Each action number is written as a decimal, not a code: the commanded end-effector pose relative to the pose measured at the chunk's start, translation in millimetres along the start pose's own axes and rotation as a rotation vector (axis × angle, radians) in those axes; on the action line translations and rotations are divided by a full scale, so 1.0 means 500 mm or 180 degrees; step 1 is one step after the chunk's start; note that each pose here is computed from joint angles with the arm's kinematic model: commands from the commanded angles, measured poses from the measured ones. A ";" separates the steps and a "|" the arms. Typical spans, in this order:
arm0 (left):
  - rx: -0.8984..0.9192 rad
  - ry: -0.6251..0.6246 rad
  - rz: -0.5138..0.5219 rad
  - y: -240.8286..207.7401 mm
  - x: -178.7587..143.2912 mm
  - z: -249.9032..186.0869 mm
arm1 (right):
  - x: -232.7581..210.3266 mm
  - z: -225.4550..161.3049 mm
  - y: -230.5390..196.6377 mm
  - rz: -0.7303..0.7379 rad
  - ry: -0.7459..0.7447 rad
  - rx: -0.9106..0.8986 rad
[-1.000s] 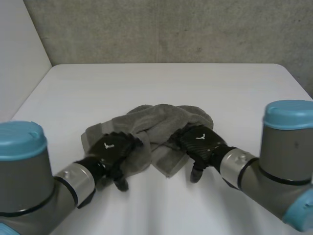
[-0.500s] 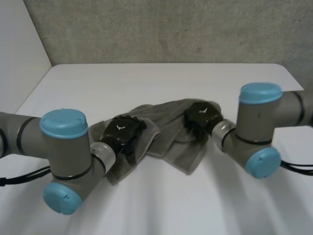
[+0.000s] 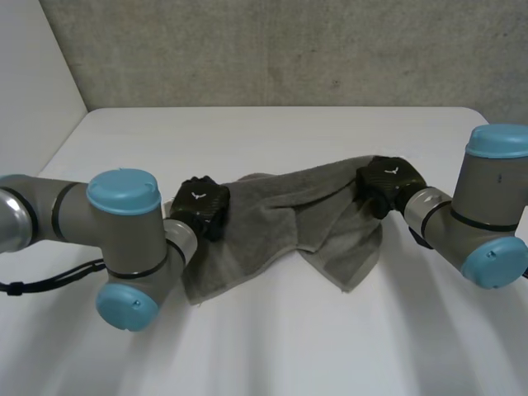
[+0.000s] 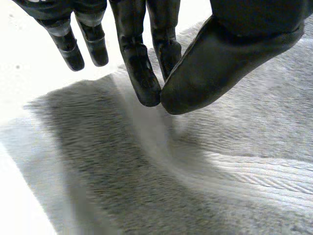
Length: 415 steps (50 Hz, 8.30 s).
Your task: Fold the towel.
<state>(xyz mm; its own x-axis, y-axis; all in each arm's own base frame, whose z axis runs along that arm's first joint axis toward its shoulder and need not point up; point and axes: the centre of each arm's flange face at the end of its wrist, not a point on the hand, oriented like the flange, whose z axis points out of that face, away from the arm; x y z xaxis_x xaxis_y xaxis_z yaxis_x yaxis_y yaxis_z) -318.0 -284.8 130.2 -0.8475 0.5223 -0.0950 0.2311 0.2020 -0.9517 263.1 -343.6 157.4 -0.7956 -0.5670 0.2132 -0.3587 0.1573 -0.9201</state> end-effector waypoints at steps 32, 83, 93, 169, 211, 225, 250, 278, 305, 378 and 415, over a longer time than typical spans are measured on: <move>0.0009 0.0698 0.0150 -0.003 0.169 -0.053 | -0.044 -0.163 0.025 0.0093 -0.0108 -0.0291; 0.0263 0.0520 0.0202 0.007 0.166 0.055 | -0.091 -0.166 0.062 0.0269 -0.0252 -0.0352; 0.0522 0.0321 0.0152 -0.087 0.099 0.019 | -0.149 -0.137 0.099 0.0474 -0.0449 -0.0362; 0.0740 0.0378 -0.0532 -0.240 0.020 -0.194 | -0.244 -0.058 -0.029 0.1132 -0.0522 0.0380; 0.0587 -0.0277 -0.0957 -0.201 -0.139 -0.131 | -0.021 -0.099 0.012 0.0799 0.0369 0.0476; 0.0413 -0.0198 -0.0961 -0.164 -0.116 -0.121 | -0.083 -0.097 0.105 0.0670 -0.0081 -0.0018; 0.0418 -0.0203 -0.0956 -0.160 -0.116 -0.121 | -0.024 -0.185 0.087 0.0204 -0.0191 -0.0559; 0.0422 -0.0199 -0.0954 -0.158 -0.114 -0.122 | 0.003 -0.174 0.115 -0.0343 -0.0504 -0.0581; 0.0402 -0.0180 -0.0952 -0.153 -0.109 -0.120 | 0.010 -0.138 0.128 -0.0412 -0.0480 -0.0488; 0.0435 -0.0155 -0.0943 -0.156 -0.104 -0.126 | 0.015 -0.145 0.076 -0.0133 -0.0429 -0.0251; 0.2180 -0.0329 0.0401 -0.517 -0.186 -0.144 | 0.114 -0.201 -0.495 -0.0275 0.0005 0.2406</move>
<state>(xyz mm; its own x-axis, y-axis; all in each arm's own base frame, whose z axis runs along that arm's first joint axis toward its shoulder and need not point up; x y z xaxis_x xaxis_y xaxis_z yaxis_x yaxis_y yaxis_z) -264.1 -337.6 290.6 -0.8628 0.4633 -0.2022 0.1479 -0.1511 -0.9774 256.1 -341.6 329.4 -0.6934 -0.6138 0.3776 -0.2766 -0.2572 -0.9259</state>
